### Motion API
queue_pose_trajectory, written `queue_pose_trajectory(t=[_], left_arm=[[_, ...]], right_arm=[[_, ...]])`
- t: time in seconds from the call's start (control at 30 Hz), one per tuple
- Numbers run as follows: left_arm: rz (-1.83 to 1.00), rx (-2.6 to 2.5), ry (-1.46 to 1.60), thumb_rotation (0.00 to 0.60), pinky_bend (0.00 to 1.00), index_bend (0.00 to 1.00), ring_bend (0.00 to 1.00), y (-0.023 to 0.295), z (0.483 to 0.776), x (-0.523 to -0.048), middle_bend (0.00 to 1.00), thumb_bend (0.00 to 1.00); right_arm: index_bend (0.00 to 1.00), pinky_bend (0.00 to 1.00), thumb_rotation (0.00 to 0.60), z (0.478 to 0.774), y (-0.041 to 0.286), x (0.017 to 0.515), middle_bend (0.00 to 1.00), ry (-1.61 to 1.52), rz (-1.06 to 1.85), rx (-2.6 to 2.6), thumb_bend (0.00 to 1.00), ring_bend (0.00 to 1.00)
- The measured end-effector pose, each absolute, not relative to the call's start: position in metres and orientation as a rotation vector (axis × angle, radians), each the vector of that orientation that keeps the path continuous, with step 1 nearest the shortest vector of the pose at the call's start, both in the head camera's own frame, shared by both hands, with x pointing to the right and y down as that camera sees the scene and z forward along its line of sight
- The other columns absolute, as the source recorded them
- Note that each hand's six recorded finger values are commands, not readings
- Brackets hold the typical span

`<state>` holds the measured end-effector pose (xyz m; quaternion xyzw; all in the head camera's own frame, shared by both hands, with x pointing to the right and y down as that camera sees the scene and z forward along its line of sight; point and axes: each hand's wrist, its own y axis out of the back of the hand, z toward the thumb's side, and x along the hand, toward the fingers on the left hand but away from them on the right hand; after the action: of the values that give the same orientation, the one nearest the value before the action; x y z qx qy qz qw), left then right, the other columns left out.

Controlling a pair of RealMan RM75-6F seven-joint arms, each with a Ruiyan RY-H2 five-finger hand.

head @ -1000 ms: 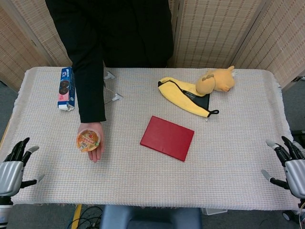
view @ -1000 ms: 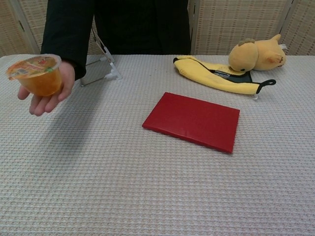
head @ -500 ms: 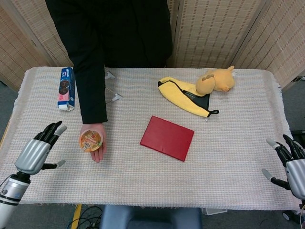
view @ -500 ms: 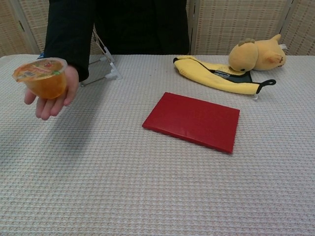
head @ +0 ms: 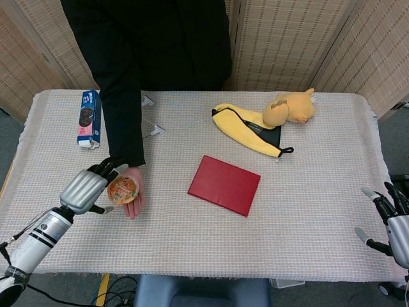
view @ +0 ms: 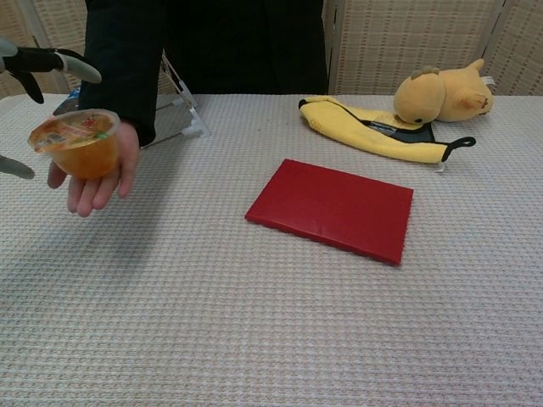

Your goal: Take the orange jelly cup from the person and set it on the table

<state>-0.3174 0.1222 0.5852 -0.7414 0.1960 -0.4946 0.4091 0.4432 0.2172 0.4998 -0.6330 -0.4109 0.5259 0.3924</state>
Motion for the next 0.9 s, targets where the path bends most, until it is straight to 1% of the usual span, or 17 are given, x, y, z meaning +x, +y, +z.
queue_pose_trajectory(t=[0.1, 0.23, 0.37, 0.43, 0.47, 0.5, 0.53, 0.57, 0.6, 0.63, 0.7, 0.9], left_arm=[[-1.251, -1.861, 0.472, 0.600, 0.29, 0.17, 0.01, 0.121, 0.590, -0.312, 0.00, 0.10], [-1.252, -1.861, 0.453, 0.600, 0.28, 0.18, 0.01, 0.121, 0.597, -0.305, 0.00, 0.11], [-1.245, -1.877, 0.449, 0.600, 0.29, 0.23, 0.06, 0.121, 0.602, -0.298, 0.02, 0.16], [-1.235, -1.876, 0.446, 0.600, 0.34, 0.28, 0.12, 0.121, 0.604, -0.295, 0.06, 0.17], [-1.229, -1.873, 0.447, 0.600, 0.41, 0.34, 0.17, 0.120, 0.605, -0.294, 0.11, 0.18], [-1.219, -1.866, 0.452, 0.600, 0.50, 0.41, 0.24, 0.120, 0.606, -0.292, 0.20, 0.19], [-1.210, -1.859, 0.459, 0.600, 0.55, 0.45, 0.29, 0.119, 0.606, -0.291, 0.26, 0.20], [-1.201, -1.851, 0.469, 0.600, 0.64, 0.51, 0.38, 0.118, 0.607, -0.290, 0.36, 0.21], [-1.187, -1.840, 0.486, 0.600, 0.70, 0.55, 0.44, 0.116, 0.607, -0.289, 0.42, 0.22], [-1.176, -1.830, 0.500, 0.600, 0.75, 0.56, 0.48, 0.115, 0.608, -0.289, 0.46, 0.22], [-1.152, -1.804, 0.529, 0.600, 0.77, 0.58, 0.50, 0.112, 0.608, -0.290, 0.48, 0.22], [-1.094, -1.772, 0.594, 0.600, 0.78, 0.59, 0.51, 0.116, 0.598, -0.296, 0.50, 0.22]], right_arm=[[0.14, 0.16, 0.600, 0.501, 0.218, 0.445, 0.24, -1.046, 1.341, -1.608, 0.21, 0.07], [0.14, 0.16, 0.600, 0.503, 0.218, 0.447, 0.24, -1.048, 1.350, -1.608, 0.21, 0.07], [0.14, 0.17, 0.600, 0.504, 0.218, 0.448, 0.26, -1.049, 1.357, -1.608, 0.21, 0.08], [0.14, 0.17, 0.600, 0.505, 0.219, 0.449, 0.26, -1.051, 1.360, -1.607, 0.21, 0.08], [0.14, 0.17, 0.600, 0.505, 0.219, 0.450, 0.26, -1.052, 1.363, -1.607, 0.21, 0.08], [0.14, 0.17, 0.600, 0.505, 0.219, 0.451, 0.26, -1.053, 1.365, -1.606, 0.21, 0.08], [0.14, 0.17, 0.600, 0.505, 0.219, 0.451, 0.26, -1.055, 1.366, -1.606, 0.21, 0.08], [0.14, 0.17, 0.600, 0.505, 0.219, 0.451, 0.26, -1.056, 1.367, -1.606, 0.21, 0.08], [0.14, 0.17, 0.600, 0.506, 0.219, 0.452, 0.26, -1.057, 1.367, -1.606, 0.21, 0.08], [0.14, 0.17, 0.600, 0.506, 0.219, 0.452, 0.26, -1.057, 1.368, -1.606, 0.21, 0.08], [0.14, 0.17, 0.600, 0.506, 0.220, 0.453, 0.26, -1.058, 1.371, -1.606, 0.21, 0.08], [0.14, 0.17, 0.600, 0.506, 0.220, 0.454, 0.26, -1.064, 1.370, -1.606, 0.21, 0.08]])
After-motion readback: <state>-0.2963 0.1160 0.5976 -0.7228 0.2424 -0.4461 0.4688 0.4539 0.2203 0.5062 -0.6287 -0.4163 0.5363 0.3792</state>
